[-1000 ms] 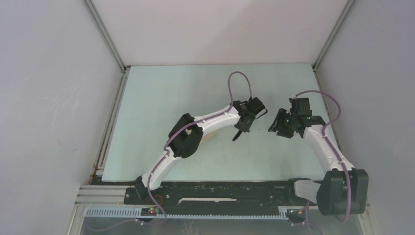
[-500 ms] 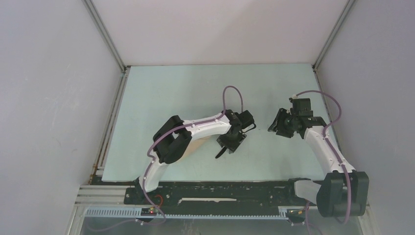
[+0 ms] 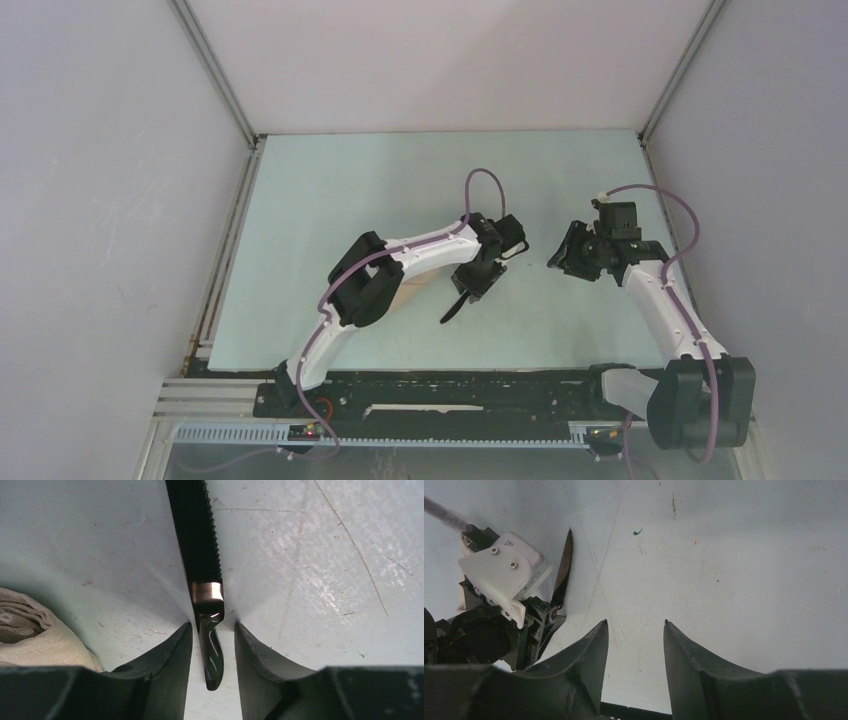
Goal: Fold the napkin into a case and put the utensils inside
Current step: Pick up the knife from the center of the board.
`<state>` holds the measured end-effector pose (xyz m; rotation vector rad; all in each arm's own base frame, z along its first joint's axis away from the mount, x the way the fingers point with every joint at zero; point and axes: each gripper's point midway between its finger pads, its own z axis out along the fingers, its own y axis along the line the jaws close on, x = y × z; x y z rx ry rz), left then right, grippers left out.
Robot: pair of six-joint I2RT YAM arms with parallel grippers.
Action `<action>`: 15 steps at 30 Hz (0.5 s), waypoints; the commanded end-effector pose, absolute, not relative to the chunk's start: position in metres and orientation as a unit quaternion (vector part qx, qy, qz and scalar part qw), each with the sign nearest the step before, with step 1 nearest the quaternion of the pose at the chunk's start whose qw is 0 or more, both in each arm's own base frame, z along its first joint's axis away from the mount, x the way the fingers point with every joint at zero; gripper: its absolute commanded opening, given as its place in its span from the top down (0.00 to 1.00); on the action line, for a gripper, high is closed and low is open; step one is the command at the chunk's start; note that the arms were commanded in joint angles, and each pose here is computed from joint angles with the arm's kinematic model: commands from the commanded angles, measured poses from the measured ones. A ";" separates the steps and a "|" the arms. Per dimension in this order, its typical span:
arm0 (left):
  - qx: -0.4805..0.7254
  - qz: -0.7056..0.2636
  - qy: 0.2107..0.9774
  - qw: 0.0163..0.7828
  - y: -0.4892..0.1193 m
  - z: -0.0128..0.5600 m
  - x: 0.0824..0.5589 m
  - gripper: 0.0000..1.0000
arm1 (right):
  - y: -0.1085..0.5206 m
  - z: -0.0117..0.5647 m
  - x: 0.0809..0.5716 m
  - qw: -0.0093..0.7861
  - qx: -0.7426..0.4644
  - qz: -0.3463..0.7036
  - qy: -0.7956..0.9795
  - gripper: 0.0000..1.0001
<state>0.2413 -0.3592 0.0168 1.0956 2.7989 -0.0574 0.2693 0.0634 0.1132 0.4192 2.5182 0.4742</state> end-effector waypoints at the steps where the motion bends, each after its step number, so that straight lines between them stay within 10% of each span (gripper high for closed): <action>1: 0.379 0.001 0.924 0.050 -0.349 0.006 0.241 0.57 | 0.062 0.121 0.273 0.292 0.148 0.178 0.928 0.48; 8: 0.390 0.009 0.920 0.038 -0.343 -0.003 0.236 0.60 | 0.059 0.125 0.273 0.301 0.149 0.174 0.926 0.48; 15: 0.404 -0.004 0.912 0.074 -0.352 0.007 0.248 0.92 | 0.059 0.126 0.273 0.302 0.150 0.174 0.925 0.48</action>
